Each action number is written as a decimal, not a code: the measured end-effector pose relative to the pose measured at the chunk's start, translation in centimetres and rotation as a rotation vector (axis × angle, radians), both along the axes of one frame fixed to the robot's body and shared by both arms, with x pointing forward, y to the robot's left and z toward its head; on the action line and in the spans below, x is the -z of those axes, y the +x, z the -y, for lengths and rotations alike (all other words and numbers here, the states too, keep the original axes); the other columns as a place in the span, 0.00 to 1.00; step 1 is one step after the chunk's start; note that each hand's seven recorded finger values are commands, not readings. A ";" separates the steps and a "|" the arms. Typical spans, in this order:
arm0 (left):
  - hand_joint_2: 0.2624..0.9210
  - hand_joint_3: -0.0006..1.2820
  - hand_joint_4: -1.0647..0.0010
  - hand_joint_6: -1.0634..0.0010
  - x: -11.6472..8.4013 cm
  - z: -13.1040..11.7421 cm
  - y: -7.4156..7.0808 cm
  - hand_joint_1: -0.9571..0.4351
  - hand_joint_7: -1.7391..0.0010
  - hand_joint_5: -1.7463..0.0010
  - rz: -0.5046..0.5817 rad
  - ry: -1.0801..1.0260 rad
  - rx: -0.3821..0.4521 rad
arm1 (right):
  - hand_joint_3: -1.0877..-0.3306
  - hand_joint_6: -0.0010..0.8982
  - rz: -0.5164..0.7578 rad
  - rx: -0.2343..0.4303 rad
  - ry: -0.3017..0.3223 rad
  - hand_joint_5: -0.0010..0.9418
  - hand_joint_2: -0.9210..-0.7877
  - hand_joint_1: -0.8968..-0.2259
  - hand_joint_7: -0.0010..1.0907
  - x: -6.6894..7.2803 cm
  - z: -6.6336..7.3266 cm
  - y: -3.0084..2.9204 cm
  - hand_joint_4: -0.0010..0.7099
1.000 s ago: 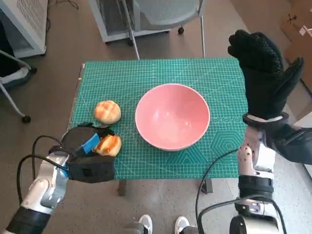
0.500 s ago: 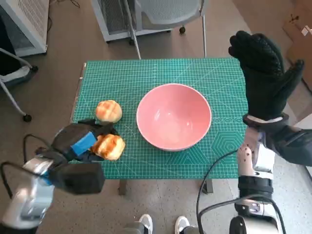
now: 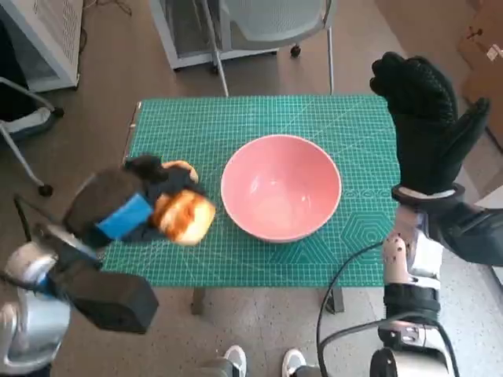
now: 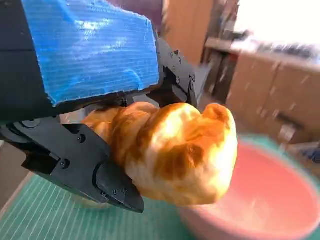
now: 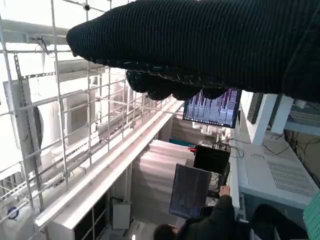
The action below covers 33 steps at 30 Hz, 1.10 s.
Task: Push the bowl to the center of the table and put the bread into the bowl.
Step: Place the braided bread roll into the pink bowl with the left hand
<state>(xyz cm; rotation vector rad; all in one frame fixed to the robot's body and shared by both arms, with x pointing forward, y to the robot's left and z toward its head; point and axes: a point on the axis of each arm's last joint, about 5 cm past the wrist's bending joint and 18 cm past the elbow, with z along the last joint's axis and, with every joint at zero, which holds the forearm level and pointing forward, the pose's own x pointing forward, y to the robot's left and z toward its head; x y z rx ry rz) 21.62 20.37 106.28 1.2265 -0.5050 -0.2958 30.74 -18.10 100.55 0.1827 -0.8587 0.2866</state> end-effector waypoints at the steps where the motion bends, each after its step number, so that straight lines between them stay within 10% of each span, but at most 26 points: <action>1: 0.96 0.00 0.24 0.29 -0.3 0.2 0.3 0.69 0.42 0.40 0.026 -0.006 0.010 | 0.70 0.48 0.000 0.000 0.000 0.00 0.00 0.46 0.01 0.0 0.0 0.00 0.54; 14: 0.99 0.02 0.31 0.34 -0.8 4.9 4.7 0.69 0.33 0.41 0.114 -0.066 0.142 | 0.69 0.49 0.010 0.003 -0.003 0.00 0.00 0.47 0.01 0.0 0.0 0.03 0.54; 33: 1.00 0.05 0.32 0.43 3.6 9.5 10.6 0.69 0.31 0.36 -0.182 -0.003 0.192 | 0.67 0.48 0.027 0.032 -0.005 0.01 0.00 0.48 0.01 0.1 0.6 -0.65 0.55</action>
